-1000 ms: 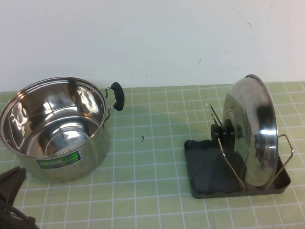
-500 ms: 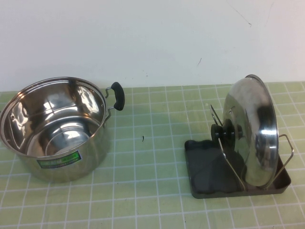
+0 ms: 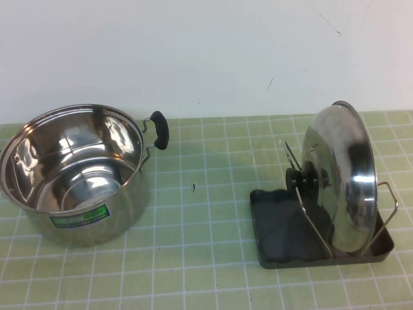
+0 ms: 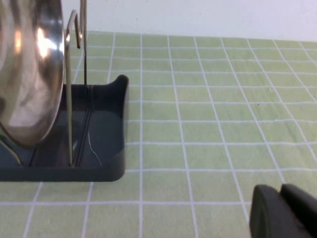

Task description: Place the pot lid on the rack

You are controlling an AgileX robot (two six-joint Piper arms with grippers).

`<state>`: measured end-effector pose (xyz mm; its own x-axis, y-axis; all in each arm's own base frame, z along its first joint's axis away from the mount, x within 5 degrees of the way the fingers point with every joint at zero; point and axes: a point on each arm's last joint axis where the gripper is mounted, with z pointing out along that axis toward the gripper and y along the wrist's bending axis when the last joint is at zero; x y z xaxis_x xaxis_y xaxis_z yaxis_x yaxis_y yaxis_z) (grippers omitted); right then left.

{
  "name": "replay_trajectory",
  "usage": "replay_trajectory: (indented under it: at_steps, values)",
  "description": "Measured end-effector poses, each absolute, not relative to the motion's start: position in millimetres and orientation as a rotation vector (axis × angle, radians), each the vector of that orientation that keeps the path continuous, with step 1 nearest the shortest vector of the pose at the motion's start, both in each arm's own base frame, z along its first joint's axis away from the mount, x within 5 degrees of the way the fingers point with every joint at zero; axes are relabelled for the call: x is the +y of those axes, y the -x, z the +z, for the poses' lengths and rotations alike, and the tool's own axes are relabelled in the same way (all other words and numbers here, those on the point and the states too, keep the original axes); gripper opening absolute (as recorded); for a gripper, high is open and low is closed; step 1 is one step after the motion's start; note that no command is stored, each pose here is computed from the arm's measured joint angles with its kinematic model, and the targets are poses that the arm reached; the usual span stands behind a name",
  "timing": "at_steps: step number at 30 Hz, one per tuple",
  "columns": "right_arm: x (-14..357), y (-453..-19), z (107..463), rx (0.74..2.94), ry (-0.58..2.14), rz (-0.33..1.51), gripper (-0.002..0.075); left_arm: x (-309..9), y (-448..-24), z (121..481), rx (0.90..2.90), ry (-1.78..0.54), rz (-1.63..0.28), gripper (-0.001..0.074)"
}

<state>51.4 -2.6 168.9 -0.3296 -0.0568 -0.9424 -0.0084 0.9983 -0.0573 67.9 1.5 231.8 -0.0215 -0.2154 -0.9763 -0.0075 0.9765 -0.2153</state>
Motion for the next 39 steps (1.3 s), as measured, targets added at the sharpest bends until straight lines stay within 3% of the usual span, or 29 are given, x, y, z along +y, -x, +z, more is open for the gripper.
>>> replay_trajectory:
  at_steps: [7, 15, 21, 39]
  values:
    - [-3, -51, 169, 1.909, 0.047, -0.049, 0.0029, -2, -50, 212, 1.731, -0.015, -0.049, -0.0002]
    - [-3, -51, 169, 1.909, 0.046, -0.049, 0.0029, -3, -49, 207, 1.761, 0.048, -0.092, -0.0002]
    - [-3, -51, 169, 1.91, 0.046, -0.049, 0.0029, -4, -53, 178, 1.837, 0.075, -0.125, -0.0002]
    - [-3, -51, 169, 1.908, 0.047, -0.051, 0.0029, -4, -53, 178, 1.825, 0.034, -0.089, -0.0002]
